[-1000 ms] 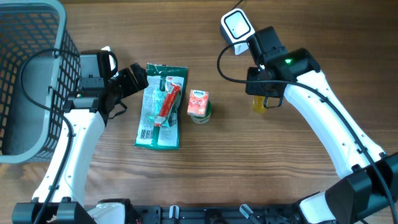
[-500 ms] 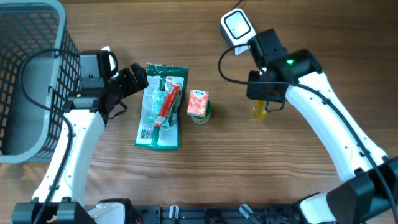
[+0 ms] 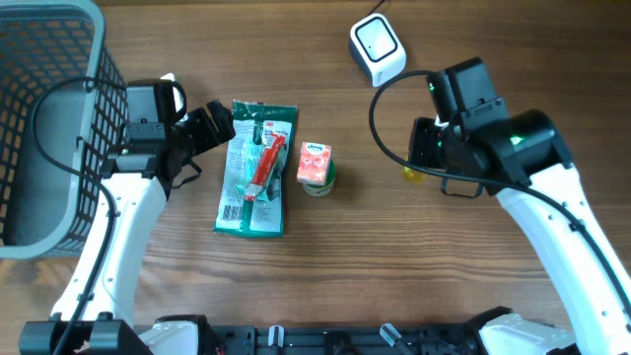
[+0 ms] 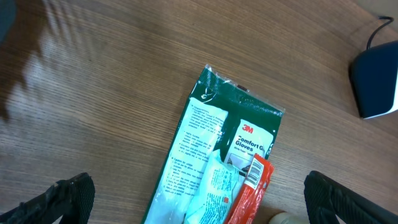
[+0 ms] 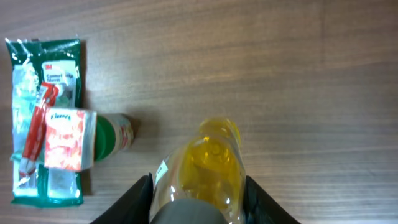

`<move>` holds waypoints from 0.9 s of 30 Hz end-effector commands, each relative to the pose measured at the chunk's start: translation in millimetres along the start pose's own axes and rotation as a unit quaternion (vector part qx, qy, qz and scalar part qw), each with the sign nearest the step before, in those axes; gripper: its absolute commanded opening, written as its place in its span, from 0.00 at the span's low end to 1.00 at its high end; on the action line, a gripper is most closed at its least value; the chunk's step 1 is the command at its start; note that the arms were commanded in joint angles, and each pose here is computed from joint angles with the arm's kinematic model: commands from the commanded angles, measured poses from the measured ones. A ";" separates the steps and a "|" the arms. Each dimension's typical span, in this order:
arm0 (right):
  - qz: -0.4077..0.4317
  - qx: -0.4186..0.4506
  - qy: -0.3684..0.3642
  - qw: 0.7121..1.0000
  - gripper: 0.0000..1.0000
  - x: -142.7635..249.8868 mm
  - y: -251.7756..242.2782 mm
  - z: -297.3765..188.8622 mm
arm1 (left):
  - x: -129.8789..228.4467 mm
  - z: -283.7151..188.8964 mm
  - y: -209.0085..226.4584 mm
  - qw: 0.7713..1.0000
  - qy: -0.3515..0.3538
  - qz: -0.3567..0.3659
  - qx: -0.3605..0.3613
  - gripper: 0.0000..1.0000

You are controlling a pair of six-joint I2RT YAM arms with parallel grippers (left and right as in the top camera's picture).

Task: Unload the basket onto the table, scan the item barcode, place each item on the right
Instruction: 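Move the Vim bottle rightward, set it down and open the right gripper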

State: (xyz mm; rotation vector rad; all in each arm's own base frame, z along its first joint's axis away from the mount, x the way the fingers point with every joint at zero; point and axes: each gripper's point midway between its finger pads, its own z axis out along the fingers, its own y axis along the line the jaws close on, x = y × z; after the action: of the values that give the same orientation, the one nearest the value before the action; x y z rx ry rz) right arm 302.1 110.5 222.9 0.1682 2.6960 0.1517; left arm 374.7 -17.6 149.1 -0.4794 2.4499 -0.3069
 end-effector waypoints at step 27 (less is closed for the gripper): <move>-0.043 0.004 0.013 0.999 0.45 44.3 -13.0 104.6 | -9.1 -7.3 -5.2 1.000 -0.013 0.003 0.011 1.00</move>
State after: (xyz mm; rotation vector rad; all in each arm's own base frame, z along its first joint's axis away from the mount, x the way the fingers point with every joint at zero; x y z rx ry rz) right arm 303.9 112.6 111.5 0.0598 2.7290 0.1205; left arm 374.6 -17.6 149.0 -0.4797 2.4502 -0.3064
